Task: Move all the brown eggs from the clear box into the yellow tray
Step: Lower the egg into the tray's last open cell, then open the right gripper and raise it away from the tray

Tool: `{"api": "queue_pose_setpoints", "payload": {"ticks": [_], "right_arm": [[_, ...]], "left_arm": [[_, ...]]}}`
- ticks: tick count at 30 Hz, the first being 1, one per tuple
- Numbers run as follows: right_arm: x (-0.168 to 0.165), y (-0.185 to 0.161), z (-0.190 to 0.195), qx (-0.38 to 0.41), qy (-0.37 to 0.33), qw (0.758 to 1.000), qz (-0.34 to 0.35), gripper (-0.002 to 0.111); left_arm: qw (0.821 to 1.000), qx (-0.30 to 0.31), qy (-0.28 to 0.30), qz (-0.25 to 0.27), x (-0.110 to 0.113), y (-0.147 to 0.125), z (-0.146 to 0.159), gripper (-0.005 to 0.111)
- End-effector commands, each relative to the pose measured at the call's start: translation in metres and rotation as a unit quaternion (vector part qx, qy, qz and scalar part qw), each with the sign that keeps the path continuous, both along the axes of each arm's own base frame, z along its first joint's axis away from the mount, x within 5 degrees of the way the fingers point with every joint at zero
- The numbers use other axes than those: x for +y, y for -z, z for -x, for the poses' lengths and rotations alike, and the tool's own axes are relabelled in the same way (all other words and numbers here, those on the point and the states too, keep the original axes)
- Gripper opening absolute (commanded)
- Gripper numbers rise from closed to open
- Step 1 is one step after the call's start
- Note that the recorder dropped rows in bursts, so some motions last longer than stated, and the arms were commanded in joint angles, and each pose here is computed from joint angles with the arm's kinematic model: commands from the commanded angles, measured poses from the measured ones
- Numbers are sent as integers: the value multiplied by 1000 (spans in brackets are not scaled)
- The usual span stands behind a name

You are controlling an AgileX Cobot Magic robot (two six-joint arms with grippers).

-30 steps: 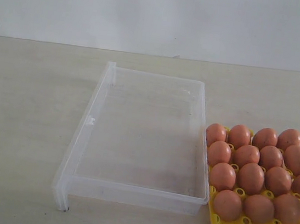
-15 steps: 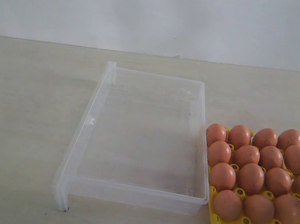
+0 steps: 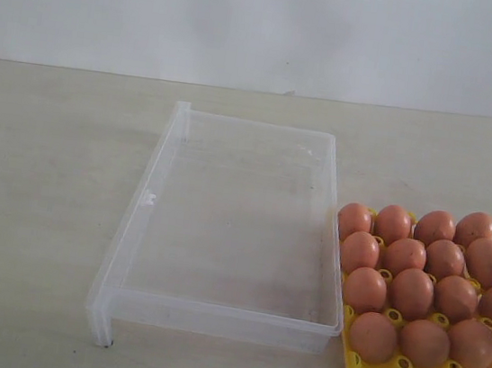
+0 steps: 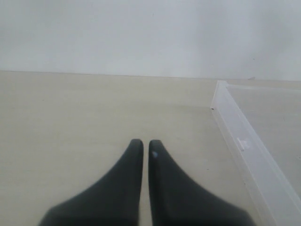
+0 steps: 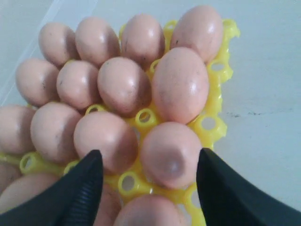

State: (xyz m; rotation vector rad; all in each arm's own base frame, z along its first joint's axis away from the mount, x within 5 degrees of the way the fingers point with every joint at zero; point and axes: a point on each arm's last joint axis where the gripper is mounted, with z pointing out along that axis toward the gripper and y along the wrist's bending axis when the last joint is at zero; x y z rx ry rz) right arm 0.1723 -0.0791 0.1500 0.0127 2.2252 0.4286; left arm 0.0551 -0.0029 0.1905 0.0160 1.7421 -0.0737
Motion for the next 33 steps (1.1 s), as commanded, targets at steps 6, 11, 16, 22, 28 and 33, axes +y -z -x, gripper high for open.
{"api": "queue_pose_setpoints", "payload": {"ticks": [6, 11, 16, 22, 28, 33], "right_arm": [[-14, -36, -18, -180, 147, 963, -139, 0], [-75, -90, -23, -402, 388, 780, -283, 0], [-84, -173, -64, -432, 249, 712, -494, 0], [22, -283, -121, -457, -84, 830, -309, 0], [102, -332, -142, -415, -153, 897, -2, 0], [140, -360, -140, -452, -81, 883, 92, 0]], "left_arm": [[1000, -2, -1, 0, 0, 0, 0, 4], [1000, -2, -1, 0, 0, 0, 0, 4], [1000, -2, -1, 0, 0, 0, 0, 4], [1000, -2, -1, 0, 0, 0, 0, 4], [1000, -2, -1, 0, 0, 0, 0, 4], [1000, -2, -1, 0, 0, 0, 0, 4]]}}
